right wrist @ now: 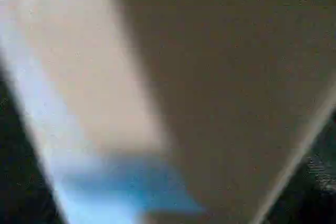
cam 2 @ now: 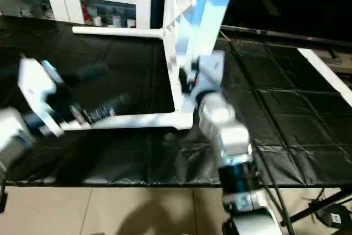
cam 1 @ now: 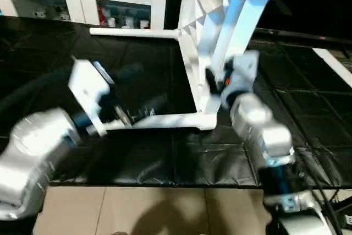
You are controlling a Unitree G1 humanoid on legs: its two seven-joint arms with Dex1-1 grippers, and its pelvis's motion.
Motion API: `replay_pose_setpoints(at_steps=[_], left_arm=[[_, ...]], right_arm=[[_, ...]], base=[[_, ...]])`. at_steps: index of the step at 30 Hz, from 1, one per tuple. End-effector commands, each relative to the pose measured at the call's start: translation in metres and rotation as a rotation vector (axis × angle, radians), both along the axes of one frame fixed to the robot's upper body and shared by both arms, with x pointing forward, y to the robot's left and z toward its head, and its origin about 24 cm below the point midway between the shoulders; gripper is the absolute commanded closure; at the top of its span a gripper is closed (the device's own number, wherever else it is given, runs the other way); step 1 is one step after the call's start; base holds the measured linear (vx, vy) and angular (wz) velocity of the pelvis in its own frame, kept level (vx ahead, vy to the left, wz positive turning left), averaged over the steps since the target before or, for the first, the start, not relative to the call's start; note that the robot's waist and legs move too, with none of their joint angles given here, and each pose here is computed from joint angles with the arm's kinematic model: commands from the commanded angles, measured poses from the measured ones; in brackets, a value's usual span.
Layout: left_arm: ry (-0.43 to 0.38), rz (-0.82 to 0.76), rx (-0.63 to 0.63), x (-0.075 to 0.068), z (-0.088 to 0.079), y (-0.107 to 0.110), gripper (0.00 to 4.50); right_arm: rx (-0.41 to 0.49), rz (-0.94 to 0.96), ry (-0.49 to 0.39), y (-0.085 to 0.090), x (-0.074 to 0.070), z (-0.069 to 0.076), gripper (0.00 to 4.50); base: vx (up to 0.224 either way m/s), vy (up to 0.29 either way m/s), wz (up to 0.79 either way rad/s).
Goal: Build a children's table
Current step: Flip table
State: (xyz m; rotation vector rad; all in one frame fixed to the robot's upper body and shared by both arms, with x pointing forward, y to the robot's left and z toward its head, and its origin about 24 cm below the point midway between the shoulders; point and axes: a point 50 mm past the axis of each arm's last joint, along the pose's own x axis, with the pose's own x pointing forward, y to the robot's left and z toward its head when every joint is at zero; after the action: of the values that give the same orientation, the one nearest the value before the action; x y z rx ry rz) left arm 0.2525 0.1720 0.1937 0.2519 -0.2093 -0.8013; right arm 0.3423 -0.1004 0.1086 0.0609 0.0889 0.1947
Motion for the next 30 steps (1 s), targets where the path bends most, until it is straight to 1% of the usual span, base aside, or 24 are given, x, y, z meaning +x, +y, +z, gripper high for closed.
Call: replay_pose_setpoints(at_steps=[1, 3, 4, 5, 6, 8, 12, 13, 14, 16, 17, 18, 19, 20, 21, 22, 23, 24, 25, 26, 28, 29, 30], left_arm=[[-0.074, 0.027, 0.020, 0.000, 0.014, 0.003, 0.00], [-0.098, 0.028, 0.043, -0.002, 0.016, 0.004, 0.00], [-0.160, 0.038, 0.134, -0.004, 0.019, 0.004, 0.00], [-0.162, 0.038, 0.137, -0.004, 0.019, 0.004, 0.00], [-0.196, 0.042, 0.169, -0.005, 0.022, 0.004, 0.00], [-0.222, 0.045, 0.171, -0.006, 0.025, 0.003, 0.00], [-0.329, 0.103, 0.190, -0.004, 0.036, 0.007, 0.00], [-0.396, 0.144, 0.187, -0.004, 0.043, 0.011, 0.00], [-0.423, 0.159, 0.191, -0.004, 0.046, 0.012, 0.00], [-0.582, 0.228, 0.272, -0.005, 0.056, 0.018, 0.00], [-0.622, 0.240, 0.294, -0.006, 0.057, 0.019, 0.00], [-0.721, 0.271, 0.358, -0.009, 0.061, 0.020, 0.00], [-0.793, 0.289, 0.411, -0.011, 0.063, 0.020, 0.00], [-0.793, 0.289, 0.411, -0.011, 0.063, 0.020, 0.00], [-0.830, 0.294, 0.433, -0.012, 0.063, 0.020, 0.00], [-0.904, 0.308, 0.469, -0.015, 0.064, 0.019, 0.00], [-0.932, 0.318, 0.491, -0.016, 0.065, 0.019, 0.00], [-0.958, 0.329, 0.513, -0.016, 0.066, 0.018, 0.00], [-0.979, 0.349, 0.536, -0.016, 0.067, 0.019, 0.00], [-0.993, 0.365, 0.551, -0.015, 0.068, 0.021, 0.00], [-1.054, 0.418, 0.603, -0.014, 0.073, 0.025, 0.00], [-1.084, 0.452, 0.645, -0.009, 0.077, 0.032, 0.00], [-1.090, 0.463, 0.666, -0.007, 0.079, 0.035, 0.00]], right_arm=[[-0.005, 0.017, -0.006, 0.003, -0.001, -0.007, 0.99], [-0.009, 0.035, -0.005, 0.006, -0.002, -0.009, 0.99], [-0.002, 0.047, 0.006, 0.009, -0.002, -0.012, 0.99], [-0.002, 0.047, 0.006, 0.009, -0.002, -0.012, 0.99], [-0.003, 0.035, 0.018, 0.009, -0.001, -0.016, 0.99], [-0.003, 0.012, 0.030, 0.008, 0.001, -0.019, 0.99], [0.016, -0.016, 0.021, 0.006, 0.005, -0.021, 0.99], [0.007, -0.021, -0.006, 0.006, 0.008, -0.018, 0.99], [0.005, -0.022, -0.013, 0.006, 0.009, -0.018, 1.15], [0.006, -0.022, -0.025, 0.006, 0.011, -0.017, 1.15], [0.007, -0.021, -0.027, 0.007, 0.011, -0.017, 1.28], [0.009, -0.018, -0.030, 0.007, 0.011, -0.018, 1.28], [0.010, -0.016, -0.032, 0.007, 0.011, -0.018, 1.45], [0.010, -0.016, -0.032, 0.007, 0.011, -0.018, 1.53], [0.011, -0.014, -0.033, 0.008, 0.011, -0.019, 1.59], [0.011, -0.007, -0.037, 0.009, 0.012, -0.020, 1.66], [0.011, -0.006, -0.039, 0.009, 0.012, -0.020, 1.77], [0.011, -0.005, -0.040, 0.009, 0.012, -0.020, 1.77], [0.013, -0.004, -0.040, 0.009, 0.012, -0.020, 1.96], [0.013, -0.004, -0.040, 0.009, 0.012, -0.020, 2.01], [0.016, -0.002, -0.043, 0.010, 0.012, -0.020, 2.13], [0.021, 0.000, -0.046, 0.011, 0.012, -0.019, 2.34], [0.023, 0.001, -0.048, 0.011, 0.012, -0.019, 2.34]], base=[[0.000, 0.000, 0.00], [0.000, 0.000, 0.00], [0.000, 0.000, 0.00], [0.000, 0.000, 0.00], [0.000, 0.000, 0.00], [0.000, 0.000, 0.00], [0.000, 0.000, 0.00], [0.000, 0.000, 0.00], [0.000, 0.000, 0.00], [0.000, 0.000, 0.00], [0.000, 0.000, 0.00], [0.000, 0.000, 0.00], [0.000, 0.000, 0.00], [0.000, 0.000, 0.00], [0.000, 0.000, 0.00], [0.000, 0.000, 0.00], [0.000, 0.000, 0.00], [0.000, 0.000, 0.00], [0.000, 0.000, 0.00], [0.000, 0.000, 0.00], [0.000, 0.000, 0.00], [0.000, 0.000, 0.00], [0.000, 0.000, 0.00]])
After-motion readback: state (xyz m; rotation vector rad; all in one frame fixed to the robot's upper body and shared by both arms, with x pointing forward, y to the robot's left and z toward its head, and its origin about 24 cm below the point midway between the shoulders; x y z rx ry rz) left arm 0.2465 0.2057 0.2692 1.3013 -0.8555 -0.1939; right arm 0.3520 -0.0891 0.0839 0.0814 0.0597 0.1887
